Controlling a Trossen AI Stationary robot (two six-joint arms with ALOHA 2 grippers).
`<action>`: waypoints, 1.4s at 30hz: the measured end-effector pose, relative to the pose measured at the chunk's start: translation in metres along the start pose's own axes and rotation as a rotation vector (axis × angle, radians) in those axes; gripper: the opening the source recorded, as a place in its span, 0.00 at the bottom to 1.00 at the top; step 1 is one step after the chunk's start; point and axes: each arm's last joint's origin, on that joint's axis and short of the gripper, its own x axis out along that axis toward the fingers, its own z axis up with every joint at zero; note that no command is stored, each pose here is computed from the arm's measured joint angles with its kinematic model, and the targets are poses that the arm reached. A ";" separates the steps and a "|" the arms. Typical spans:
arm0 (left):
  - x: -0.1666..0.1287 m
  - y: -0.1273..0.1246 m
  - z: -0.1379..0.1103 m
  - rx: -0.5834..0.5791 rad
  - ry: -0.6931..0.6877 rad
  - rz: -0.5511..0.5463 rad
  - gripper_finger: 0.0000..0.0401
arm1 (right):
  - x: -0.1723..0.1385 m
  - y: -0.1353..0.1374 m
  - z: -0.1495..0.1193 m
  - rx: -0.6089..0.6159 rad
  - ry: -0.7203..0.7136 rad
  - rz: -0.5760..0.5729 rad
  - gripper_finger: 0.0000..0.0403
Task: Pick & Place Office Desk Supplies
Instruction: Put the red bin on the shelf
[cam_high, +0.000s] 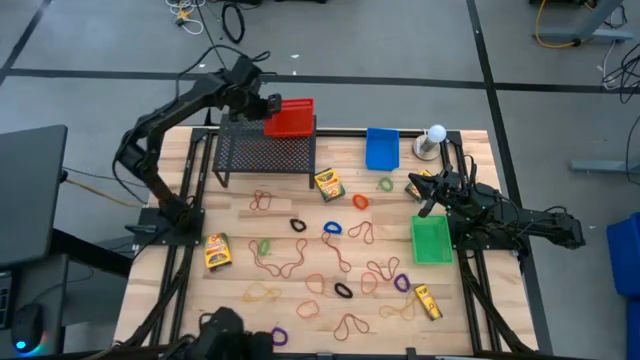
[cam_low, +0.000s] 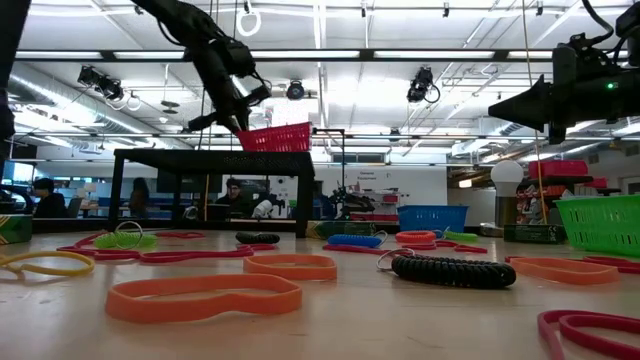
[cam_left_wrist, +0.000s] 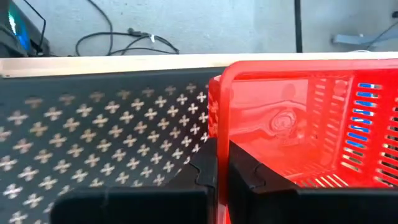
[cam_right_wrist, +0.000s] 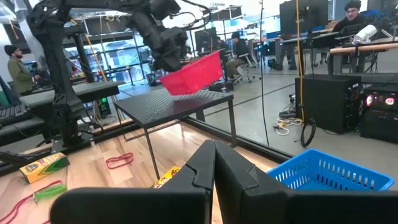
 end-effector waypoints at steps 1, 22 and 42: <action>0.003 -0.003 0.001 0.002 0.006 -0.004 0.03 | 0.000 0.000 0.000 0.000 0.000 0.000 0.03; 0.014 -0.015 0.003 0.014 0.008 0.069 0.03 | 0.000 0.000 0.000 0.000 0.000 -0.002 0.03; 0.012 -0.018 0.004 0.061 0.041 0.111 0.04 | 0.000 0.000 0.000 0.000 0.000 0.001 0.03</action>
